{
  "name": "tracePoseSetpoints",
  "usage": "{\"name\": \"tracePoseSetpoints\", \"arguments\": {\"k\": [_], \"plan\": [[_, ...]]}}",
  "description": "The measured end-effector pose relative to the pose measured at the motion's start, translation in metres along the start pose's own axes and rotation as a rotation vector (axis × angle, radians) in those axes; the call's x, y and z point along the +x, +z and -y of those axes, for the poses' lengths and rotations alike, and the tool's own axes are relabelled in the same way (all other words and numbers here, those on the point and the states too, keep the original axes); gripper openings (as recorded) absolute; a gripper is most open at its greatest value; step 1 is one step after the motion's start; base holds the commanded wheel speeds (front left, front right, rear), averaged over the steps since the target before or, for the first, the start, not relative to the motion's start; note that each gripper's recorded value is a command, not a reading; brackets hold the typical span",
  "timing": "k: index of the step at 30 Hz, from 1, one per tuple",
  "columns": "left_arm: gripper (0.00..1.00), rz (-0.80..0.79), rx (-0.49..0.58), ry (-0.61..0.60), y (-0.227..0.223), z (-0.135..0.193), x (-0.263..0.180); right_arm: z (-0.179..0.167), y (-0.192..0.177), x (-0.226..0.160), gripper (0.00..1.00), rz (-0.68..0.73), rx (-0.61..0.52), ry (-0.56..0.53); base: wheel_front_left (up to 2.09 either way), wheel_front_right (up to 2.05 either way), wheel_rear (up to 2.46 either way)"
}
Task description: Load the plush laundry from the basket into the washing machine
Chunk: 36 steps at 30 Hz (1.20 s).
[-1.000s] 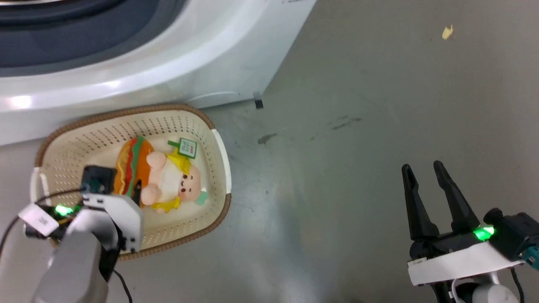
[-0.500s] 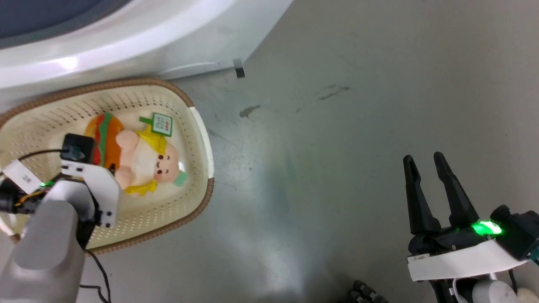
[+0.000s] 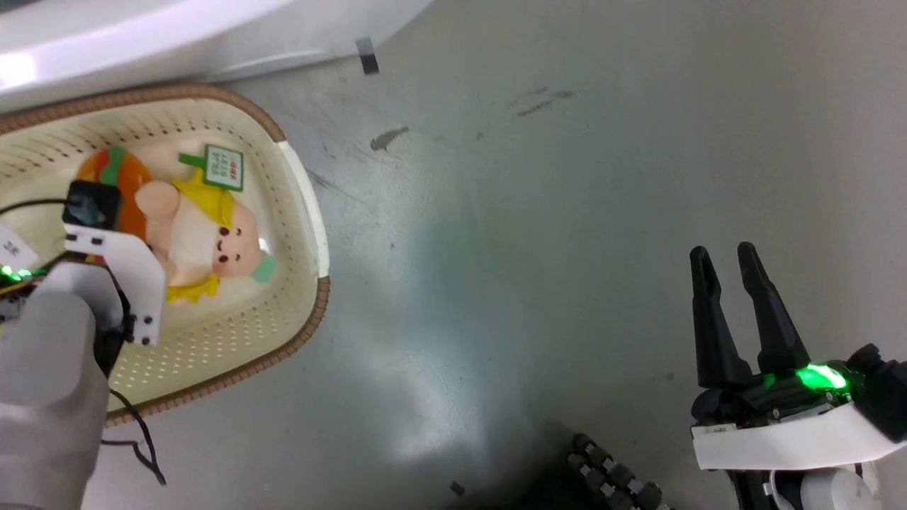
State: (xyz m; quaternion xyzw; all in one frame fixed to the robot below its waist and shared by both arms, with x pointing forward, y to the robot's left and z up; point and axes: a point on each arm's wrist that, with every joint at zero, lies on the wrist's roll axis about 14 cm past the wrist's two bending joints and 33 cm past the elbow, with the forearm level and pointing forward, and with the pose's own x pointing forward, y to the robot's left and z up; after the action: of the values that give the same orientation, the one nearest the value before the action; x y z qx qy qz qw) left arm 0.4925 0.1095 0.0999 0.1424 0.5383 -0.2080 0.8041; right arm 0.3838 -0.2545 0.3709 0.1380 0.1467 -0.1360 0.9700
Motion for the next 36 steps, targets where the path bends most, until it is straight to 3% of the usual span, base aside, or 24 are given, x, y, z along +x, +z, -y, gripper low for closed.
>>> {"name": "tracePoseSetpoints", "arguments": {"k": [2,3,4,5,15,20,27,36], "plan": [[1.0,-0.013,-0.006,-0.005,-0.002,0.001,0.008,0.002,-0.004,0.001,1.0,-0.01,0.002,-0.008,0.0,0.0,0.0],[0.91,-0.021,-0.009,-0.007,-0.004,0.0,0.012,0.003,-0.006,0.001,1.0,-0.016,0.004,-0.012,0.0,0.0,0.0],[0.4,-0.029,-0.011,-0.008,-0.006,0.0,0.015,0.003,-0.007,0.002,1.0,-0.017,0.003,-0.015,0.0,0.0,0.0],[0.0,-0.036,-0.017,-0.012,-0.008,0.001,0.019,0.004,-0.008,0.002,1.0,-0.019,0.003,-0.018,0.0,0.0,0.0],[0.0,-0.059,-0.061,-0.034,-0.016,0.009,0.038,0.005,0.001,0.004,1.0,0.014,-0.004,-0.023,0.0,0.0,0.0],[0.0,-0.003,-0.101,-0.041,-0.002,0.018,0.026,0.008,0.02,0.0,1.0,0.066,-0.037,-0.022,0.0,0.0,0.0],[0.0,0.136,-0.164,-0.092,0.018,0.045,-0.028,0.006,0.047,-0.01,1.0,0.144,-0.093,0.0,0.0,0.0,0.0],[0.0,0.391,-0.194,-0.047,0.047,0.033,-0.115,-0.016,0.077,-0.031,1.0,0.244,-0.1,0.085,0.0,0.0,0.0]]}}
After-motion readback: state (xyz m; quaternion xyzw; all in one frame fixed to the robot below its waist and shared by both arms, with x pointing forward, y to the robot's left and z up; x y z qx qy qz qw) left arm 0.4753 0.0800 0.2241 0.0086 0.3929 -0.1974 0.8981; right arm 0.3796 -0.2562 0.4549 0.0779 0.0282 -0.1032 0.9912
